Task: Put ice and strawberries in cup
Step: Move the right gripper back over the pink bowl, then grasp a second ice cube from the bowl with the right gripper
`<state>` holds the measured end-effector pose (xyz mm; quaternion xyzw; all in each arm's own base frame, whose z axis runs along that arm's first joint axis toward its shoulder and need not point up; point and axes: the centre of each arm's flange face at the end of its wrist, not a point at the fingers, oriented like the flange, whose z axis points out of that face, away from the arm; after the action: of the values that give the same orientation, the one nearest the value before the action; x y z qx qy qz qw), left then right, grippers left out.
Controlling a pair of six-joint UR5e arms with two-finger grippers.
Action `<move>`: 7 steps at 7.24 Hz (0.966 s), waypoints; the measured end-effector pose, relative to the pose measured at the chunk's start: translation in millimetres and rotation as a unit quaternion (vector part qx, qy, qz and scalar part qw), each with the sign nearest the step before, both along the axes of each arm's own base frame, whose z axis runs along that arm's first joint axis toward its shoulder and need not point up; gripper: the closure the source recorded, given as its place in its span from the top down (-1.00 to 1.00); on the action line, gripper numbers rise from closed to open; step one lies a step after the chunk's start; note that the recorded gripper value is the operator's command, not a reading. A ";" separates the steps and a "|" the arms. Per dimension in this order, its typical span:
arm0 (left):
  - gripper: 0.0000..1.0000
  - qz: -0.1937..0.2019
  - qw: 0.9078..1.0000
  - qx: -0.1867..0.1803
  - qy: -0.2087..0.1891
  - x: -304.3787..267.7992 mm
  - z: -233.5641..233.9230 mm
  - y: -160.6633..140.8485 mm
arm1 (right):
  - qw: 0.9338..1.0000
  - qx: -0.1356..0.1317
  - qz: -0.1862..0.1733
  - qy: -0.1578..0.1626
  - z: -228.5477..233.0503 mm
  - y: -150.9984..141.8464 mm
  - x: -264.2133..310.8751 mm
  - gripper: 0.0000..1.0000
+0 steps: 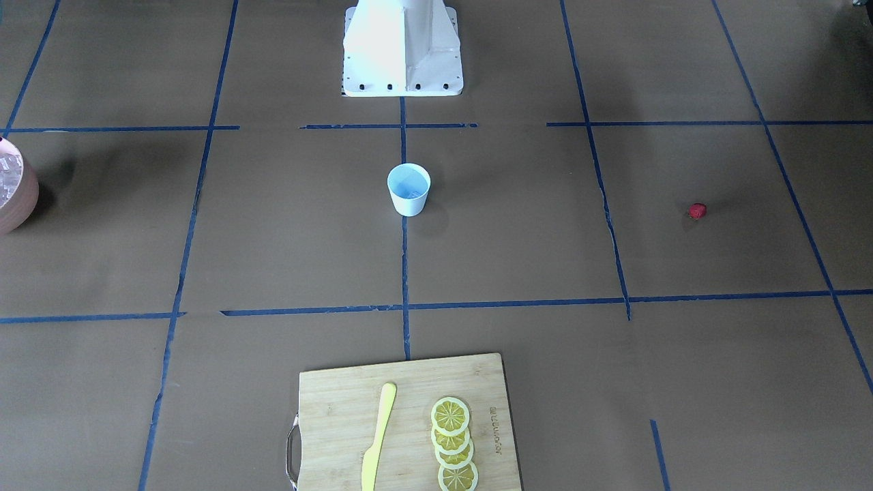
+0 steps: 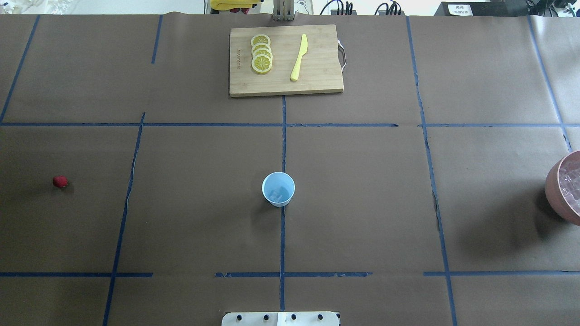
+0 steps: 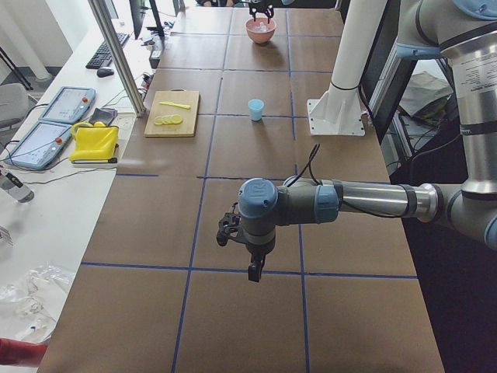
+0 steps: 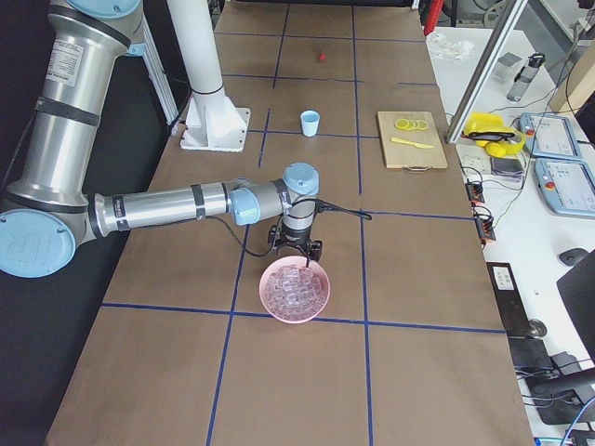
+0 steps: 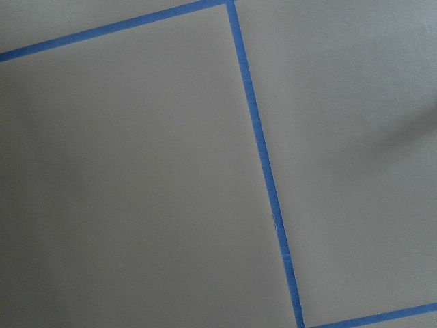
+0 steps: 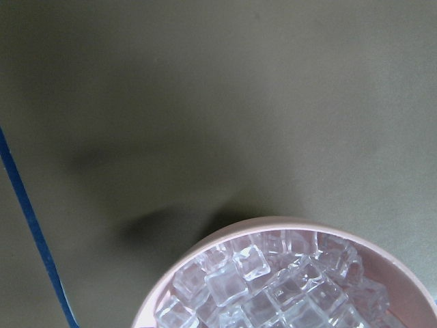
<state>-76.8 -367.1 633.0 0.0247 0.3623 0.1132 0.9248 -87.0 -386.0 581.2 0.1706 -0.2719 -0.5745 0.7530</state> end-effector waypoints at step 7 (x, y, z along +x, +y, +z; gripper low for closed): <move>1.00 0.000 1.000 0.000 0.000 0.0 0.0 -0.1 | 1.000 0.028 0.000 0.004 57.8 -1.1 5.4 0.63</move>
<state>-76.8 -367.2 633.0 0.0252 0.3624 0.1133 0.9248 -81.6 -387.2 639.0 0.1899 -0.2526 -0.5823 0.7490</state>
